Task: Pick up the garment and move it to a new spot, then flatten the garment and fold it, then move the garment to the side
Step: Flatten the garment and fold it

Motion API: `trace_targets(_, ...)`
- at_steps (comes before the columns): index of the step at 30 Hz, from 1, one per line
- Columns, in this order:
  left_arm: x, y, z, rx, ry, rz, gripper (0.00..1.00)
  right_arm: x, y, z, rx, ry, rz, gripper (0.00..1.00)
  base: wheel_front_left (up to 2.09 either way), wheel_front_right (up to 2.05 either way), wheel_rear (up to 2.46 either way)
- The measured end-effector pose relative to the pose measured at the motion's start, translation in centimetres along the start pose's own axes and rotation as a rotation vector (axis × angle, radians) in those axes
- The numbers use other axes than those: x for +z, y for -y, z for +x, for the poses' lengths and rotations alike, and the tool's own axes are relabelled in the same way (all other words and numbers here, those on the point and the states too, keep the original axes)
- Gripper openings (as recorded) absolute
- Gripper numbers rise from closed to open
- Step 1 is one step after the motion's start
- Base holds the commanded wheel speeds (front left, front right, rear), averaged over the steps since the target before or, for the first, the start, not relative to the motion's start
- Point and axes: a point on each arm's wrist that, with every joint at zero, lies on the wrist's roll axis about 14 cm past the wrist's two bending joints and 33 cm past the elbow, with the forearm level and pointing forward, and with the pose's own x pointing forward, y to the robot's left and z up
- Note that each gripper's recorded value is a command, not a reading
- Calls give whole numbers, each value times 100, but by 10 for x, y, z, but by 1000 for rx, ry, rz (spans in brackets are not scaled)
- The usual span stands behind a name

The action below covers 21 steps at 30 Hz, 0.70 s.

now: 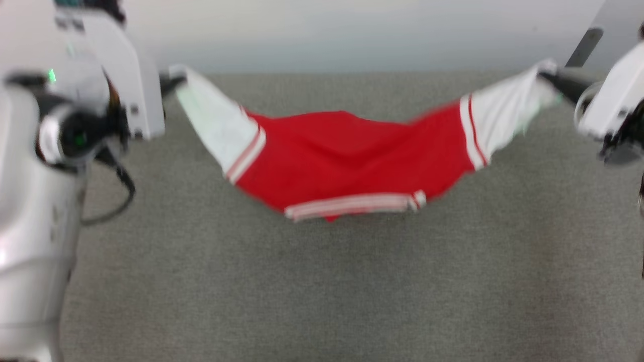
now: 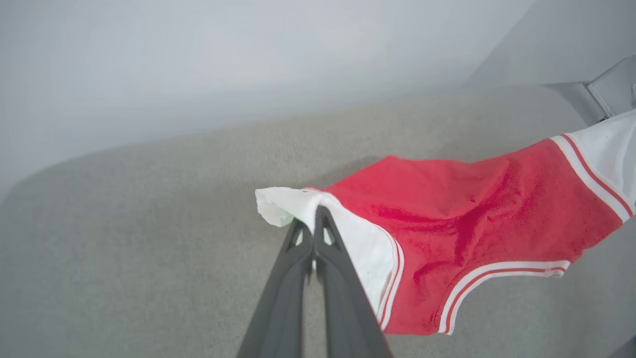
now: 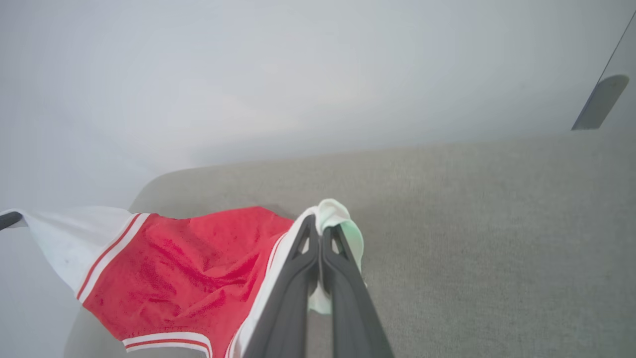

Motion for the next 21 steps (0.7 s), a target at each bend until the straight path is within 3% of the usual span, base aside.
trace_targets(12, 150, 15, -100, 62, 492, 89, 0, 157, -81, -63, 118, 529, -32, 0, 0, 0, 0)
trace_targets(17, 190, 22, -145, 82, 663, 116, 0, 193, -103, -91, 155, 667, -24, 0, 0, 0, 0)
trace_targets(21, 194, 23, -156, 88, 669, 116, 0, 203, -113, -98, 170, 687, -25, 0, 0, 0, 0)
